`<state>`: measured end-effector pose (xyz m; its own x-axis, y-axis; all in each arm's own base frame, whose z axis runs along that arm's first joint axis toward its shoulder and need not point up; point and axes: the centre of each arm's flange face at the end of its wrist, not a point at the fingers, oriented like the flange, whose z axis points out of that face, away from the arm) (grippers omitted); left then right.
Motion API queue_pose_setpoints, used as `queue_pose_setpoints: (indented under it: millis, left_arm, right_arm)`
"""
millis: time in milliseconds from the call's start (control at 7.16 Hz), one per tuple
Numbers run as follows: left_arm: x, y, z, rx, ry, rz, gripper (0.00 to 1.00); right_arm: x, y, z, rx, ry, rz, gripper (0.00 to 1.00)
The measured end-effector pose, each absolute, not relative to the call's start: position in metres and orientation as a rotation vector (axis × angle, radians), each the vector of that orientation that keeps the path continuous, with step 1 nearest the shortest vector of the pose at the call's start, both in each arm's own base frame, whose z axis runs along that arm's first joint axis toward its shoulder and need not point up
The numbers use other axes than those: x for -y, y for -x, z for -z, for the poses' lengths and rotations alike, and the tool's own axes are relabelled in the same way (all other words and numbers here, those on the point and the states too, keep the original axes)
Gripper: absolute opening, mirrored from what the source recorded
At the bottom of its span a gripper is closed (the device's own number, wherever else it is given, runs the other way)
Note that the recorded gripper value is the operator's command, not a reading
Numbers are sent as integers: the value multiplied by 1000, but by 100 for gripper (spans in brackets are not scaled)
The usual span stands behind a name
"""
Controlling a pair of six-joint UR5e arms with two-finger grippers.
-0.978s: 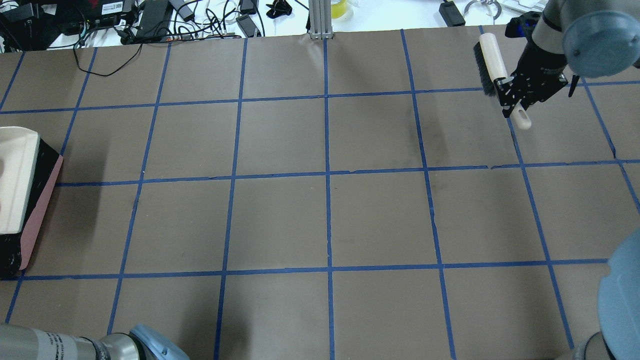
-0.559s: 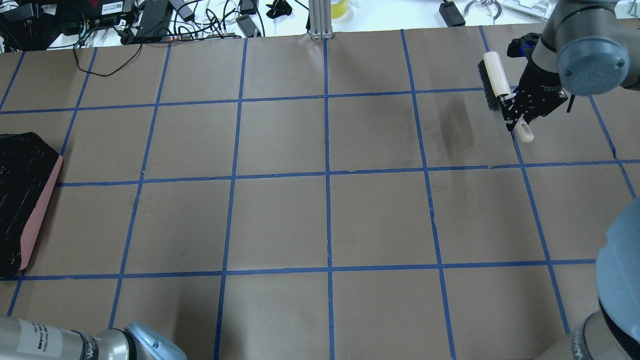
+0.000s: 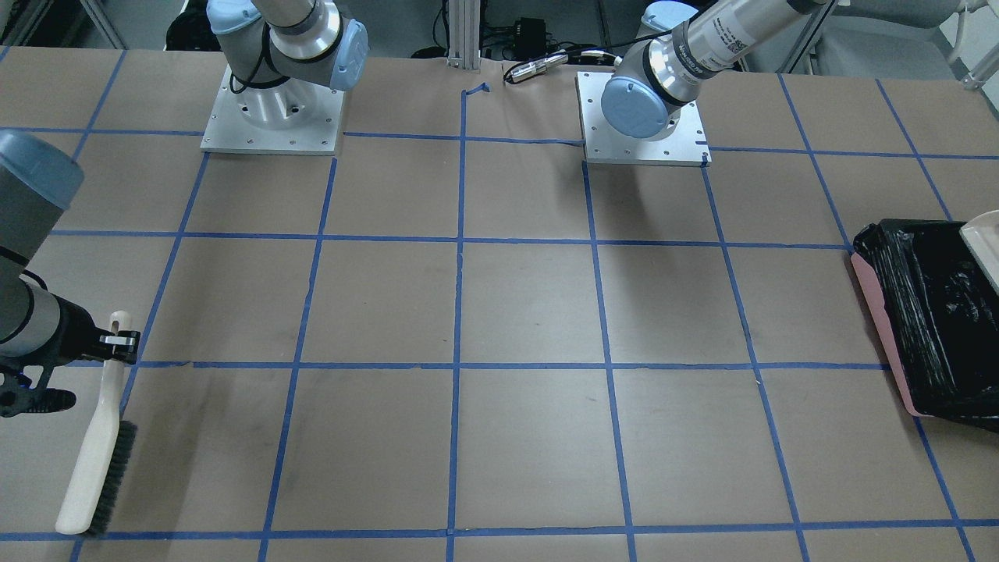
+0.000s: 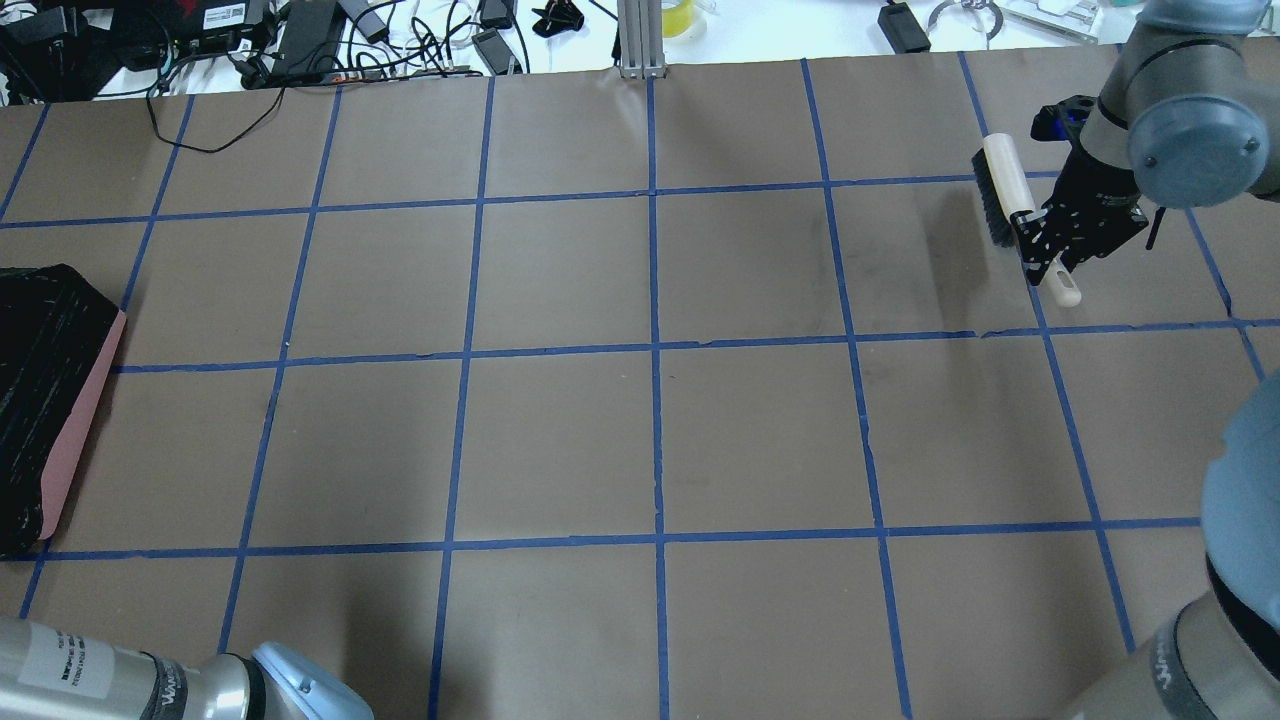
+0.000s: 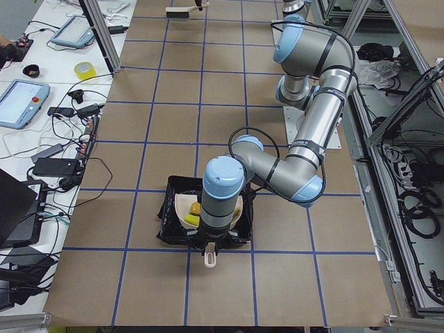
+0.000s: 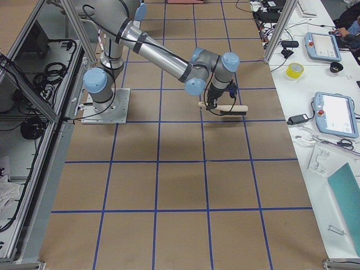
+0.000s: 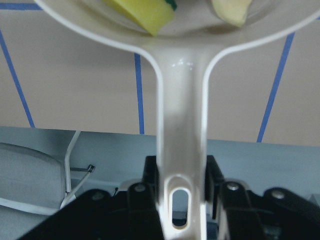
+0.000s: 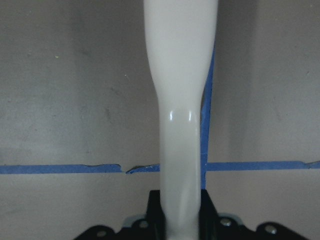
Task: Sweep and dump trash into bin
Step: 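Tilt the dustpan to dump debris into the bin while the right gripper lowers the brush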
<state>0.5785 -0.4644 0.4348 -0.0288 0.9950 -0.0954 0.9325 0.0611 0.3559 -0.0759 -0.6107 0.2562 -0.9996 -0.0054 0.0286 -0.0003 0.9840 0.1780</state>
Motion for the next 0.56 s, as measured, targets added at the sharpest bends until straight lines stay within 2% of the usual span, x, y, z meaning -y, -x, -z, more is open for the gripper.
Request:
queue_pose_setpoints:
  millis: [140,279,419,559]
  left_arm:
    - [477,-565,-436,-2015,-1908,-361,0]
    - [486,-551,-431,-1960,-1908,-419,0]
    - [488,-544,-423,-1866,-1910,-462,0]
    - [488,-540,-419,-1787,-1905,-492,0]
  right_arm:
    - [611,76,-248,3103,-4,298,7]
    - [612,77,-241,3107,-5,315,49]
    - [613,77,-236,3109,-7,325,99]
    - [613,77,-236,3108,-20,327,100]
